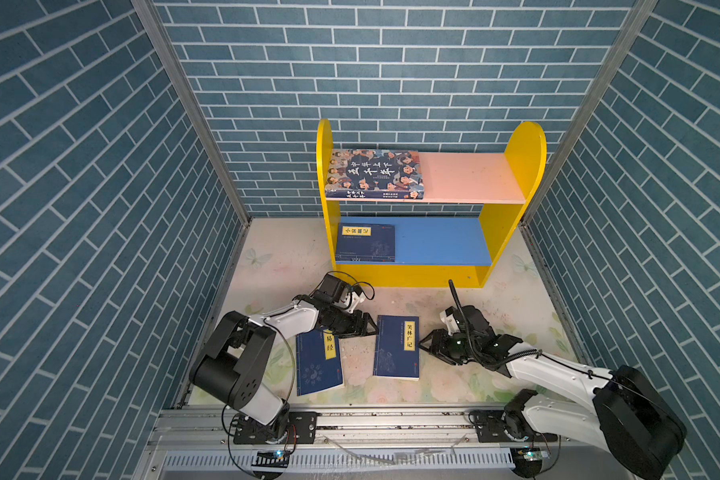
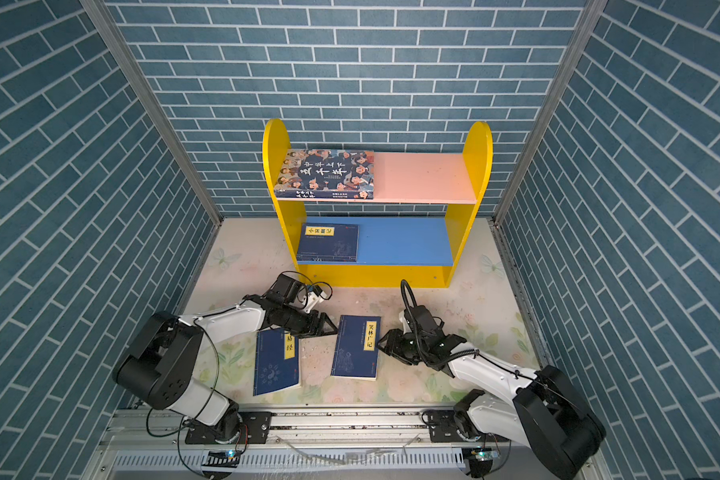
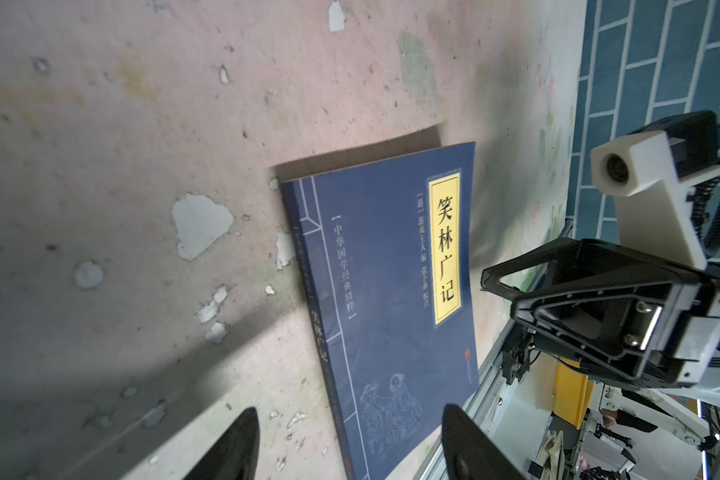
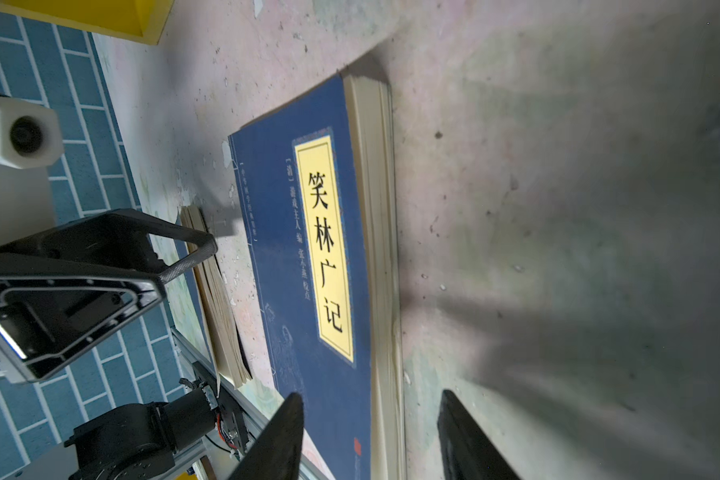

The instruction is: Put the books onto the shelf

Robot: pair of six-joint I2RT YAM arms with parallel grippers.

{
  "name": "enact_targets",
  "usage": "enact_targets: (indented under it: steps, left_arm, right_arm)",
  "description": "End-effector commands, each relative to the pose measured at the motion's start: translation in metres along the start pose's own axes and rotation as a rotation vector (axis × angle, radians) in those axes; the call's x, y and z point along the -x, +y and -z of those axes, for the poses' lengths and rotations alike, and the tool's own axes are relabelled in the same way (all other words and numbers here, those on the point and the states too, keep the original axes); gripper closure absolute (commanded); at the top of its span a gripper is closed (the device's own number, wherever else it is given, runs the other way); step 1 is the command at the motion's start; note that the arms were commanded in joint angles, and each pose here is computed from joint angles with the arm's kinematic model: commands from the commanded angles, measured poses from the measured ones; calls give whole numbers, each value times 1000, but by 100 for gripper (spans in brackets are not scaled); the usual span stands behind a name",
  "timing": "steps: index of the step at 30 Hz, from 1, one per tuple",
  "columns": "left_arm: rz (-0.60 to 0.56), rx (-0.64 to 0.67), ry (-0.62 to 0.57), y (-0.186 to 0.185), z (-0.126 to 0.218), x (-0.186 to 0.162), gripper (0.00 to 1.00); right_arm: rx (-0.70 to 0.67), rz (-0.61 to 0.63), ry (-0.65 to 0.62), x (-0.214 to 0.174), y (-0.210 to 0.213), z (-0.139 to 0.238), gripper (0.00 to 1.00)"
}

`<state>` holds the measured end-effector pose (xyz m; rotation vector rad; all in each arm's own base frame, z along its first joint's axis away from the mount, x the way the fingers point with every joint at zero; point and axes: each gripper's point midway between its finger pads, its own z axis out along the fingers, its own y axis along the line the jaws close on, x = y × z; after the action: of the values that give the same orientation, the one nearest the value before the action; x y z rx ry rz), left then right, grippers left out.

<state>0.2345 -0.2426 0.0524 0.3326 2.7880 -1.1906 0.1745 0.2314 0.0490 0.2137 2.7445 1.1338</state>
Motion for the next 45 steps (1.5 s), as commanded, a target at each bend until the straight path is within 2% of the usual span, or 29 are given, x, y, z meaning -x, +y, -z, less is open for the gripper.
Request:
enact_targets:
  steps: [1,6,14,20,24,27,36,45]
  left_arm:
    - [-27,-2,20,-4,-7,-2,29]
    - [-36,-8,66,-3,-18,-11,32]
    - [-13,-49,158,-8,-37,-21,34]
    - [-26,-82,183,-17,-44,-23,35]
    - [-33,-94,179,-20,-43,-22,35]
    - [-50,-86,180,-20,-42,-22,35]
    - [-118,-31,165,-17,-31,-22,32]
    - [-150,-38,143,-21,-21,-22,30]
  right_arm:
    - [4,-22,12,0,2,-6,46]
    - [-22,-20,30,-3,-4,-14,46]
    - [7,-4,37,-2,4,-21,50]
    - [39,10,37,-1,11,-24,54]
    - [67,18,34,0,16,-24,61]
    - [61,16,26,0,14,-23,73]
    - [74,36,-36,5,17,-10,100]
    - [109,52,0,3,27,-14,100]
